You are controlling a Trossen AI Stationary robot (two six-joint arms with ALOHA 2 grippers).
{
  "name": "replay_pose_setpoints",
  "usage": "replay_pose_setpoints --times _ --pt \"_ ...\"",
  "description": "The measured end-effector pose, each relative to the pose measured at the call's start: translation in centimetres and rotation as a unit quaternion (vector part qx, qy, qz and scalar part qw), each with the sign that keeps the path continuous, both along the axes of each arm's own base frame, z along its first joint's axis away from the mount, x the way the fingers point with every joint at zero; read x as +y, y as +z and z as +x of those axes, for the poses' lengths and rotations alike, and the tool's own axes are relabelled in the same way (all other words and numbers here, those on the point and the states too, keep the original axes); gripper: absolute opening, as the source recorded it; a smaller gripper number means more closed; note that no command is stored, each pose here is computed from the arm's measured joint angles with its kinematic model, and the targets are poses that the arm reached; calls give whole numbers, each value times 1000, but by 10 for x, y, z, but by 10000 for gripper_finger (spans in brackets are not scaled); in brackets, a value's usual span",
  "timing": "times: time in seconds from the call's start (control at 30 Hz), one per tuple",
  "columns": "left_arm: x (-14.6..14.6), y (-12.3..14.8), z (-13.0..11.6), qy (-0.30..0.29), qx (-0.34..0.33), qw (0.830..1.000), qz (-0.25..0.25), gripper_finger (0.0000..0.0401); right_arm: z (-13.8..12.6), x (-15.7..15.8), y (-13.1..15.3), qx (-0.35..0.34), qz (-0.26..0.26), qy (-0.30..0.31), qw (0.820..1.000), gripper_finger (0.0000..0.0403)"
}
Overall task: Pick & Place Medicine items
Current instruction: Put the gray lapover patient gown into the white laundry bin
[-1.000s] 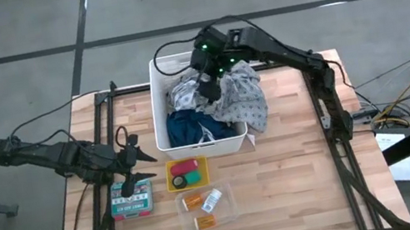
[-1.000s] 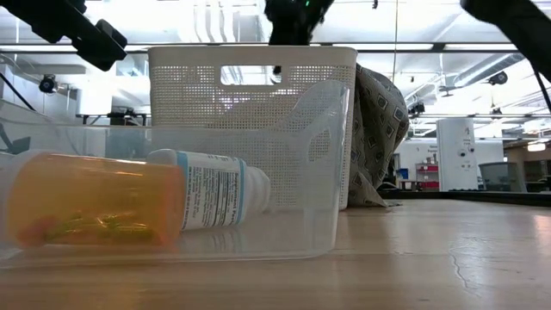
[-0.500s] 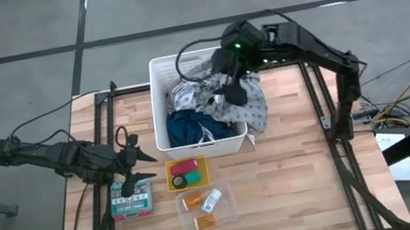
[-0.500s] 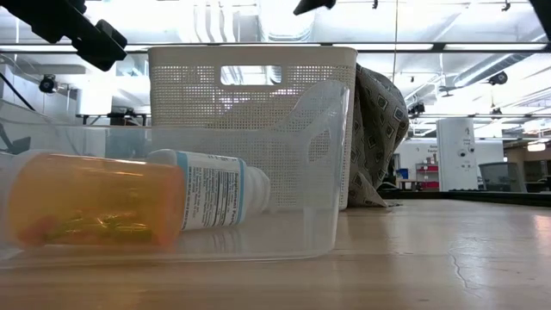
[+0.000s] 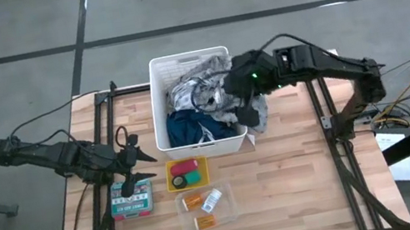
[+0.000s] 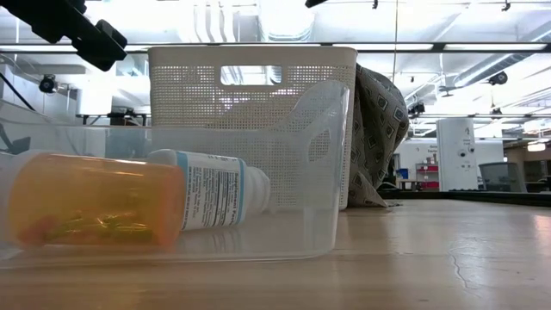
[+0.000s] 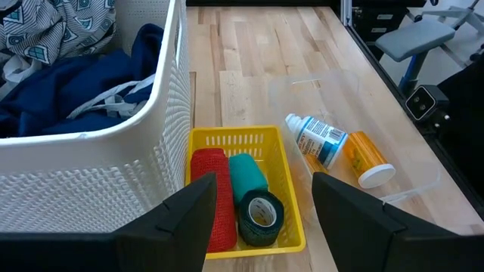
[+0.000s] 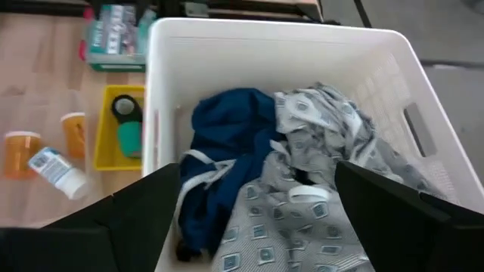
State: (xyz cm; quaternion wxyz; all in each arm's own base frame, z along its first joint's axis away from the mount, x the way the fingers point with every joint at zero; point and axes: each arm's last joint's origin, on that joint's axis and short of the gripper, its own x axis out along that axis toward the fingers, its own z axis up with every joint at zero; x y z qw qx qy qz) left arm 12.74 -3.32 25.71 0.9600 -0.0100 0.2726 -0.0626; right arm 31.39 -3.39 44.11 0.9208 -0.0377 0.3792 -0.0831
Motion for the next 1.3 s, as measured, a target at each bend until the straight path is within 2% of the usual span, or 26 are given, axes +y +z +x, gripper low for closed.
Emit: replay_pose_setpoints --times 0.2,0.37,0.73,0.93,1.3 --pt "0 0 0 0 0 1000 0 226 -26 11 -16 -47 -3 16 999 354" --pt "0 0 0 0 0 1000 0 226 -52 14 -43 -90 -7 20 996 354" --pt "0 0 0 0 0 1000 0 226 -115 17 -99 -223 -24 4 975 354" --pt "0 0 0 0 0 1000 0 226 -141 18 -138 -231 -20 -10 973 354" --pt "0 0 0 0 0 1000 0 226 -183 21 -193 -245 39 -46 968 354"
